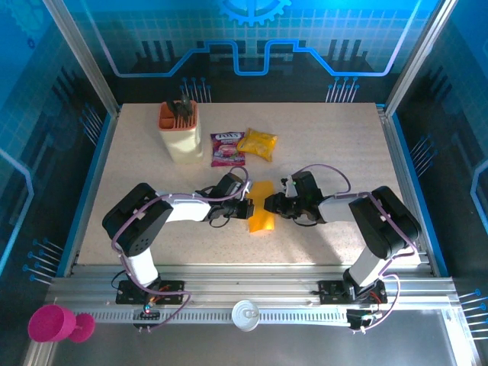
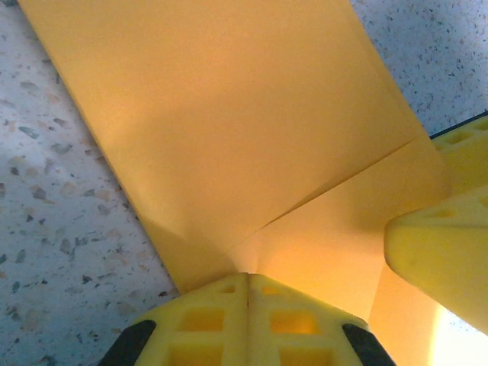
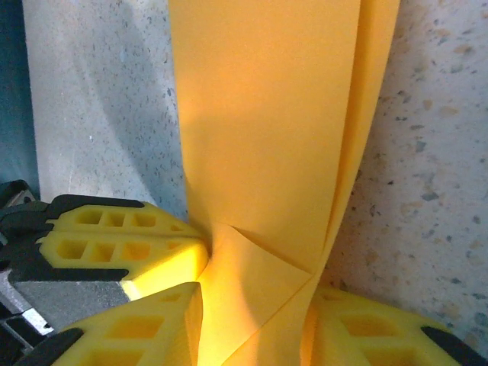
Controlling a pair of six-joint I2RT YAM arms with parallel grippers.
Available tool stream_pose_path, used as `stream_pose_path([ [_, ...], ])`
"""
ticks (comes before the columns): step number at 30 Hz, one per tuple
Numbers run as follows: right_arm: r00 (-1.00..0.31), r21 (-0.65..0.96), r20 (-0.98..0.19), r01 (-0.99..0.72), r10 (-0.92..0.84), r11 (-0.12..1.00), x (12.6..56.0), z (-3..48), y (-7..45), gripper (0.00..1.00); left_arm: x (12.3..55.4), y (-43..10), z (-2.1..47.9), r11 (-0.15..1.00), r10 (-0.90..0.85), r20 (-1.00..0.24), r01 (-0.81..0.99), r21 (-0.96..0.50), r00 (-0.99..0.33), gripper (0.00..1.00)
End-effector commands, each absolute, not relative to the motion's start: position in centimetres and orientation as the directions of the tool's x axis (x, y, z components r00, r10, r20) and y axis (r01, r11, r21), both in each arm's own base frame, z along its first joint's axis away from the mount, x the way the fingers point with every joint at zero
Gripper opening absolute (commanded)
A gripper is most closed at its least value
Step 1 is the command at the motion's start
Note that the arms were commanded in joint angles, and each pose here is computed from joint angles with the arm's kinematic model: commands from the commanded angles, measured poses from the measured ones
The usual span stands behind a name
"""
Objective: Fold a paper plane with a square sheet of paper (pick it up from the middle)
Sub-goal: Turn over the paper at the center of the table.
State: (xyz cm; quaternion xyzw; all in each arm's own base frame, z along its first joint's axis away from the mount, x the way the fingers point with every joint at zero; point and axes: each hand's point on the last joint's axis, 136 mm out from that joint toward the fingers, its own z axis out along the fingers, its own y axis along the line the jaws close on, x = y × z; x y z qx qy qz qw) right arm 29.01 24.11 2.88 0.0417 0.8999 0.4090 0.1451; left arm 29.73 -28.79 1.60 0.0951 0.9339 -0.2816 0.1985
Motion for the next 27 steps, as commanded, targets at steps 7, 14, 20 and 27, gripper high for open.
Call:
stream_pose_path([
  [7, -0.932, 0.784, -0.261, -0.052, 0.252, 0.619, 30.2, 3.1, 22.8, 0.38, 28.3, -27.8, -0.6, 0.837, 0.114, -0.367, 0.288, -0.466, -0.923, 0.0],
  [14, -0.94, 0.801, -0.232, -0.038, 0.251, 0.597, 29.7, 2.3, 23.0, 0.35, 28.3, -27.8, -0.6, 0.837, 0.114, -0.368, 0.289, -0.465, -0.923, 0.0],
  [20, -0.948, 0.806, -0.211, -0.031, 0.238, 0.591, 29.5, 1.8, 23.7, 0.27, 28.3, -27.9, -0.4, 0.834, 0.114, -0.368, 0.29, -0.469, -0.923, 0.0],
  [27, -0.948, 0.808, -0.204, -0.021, 0.246, 0.589, 30.1, 2.2, 23.9, 0.0, 28.7, -28.3, 1.1, 0.824, 0.071, -0.383, 0.271, -0.498, -0.921, 0.0],
])
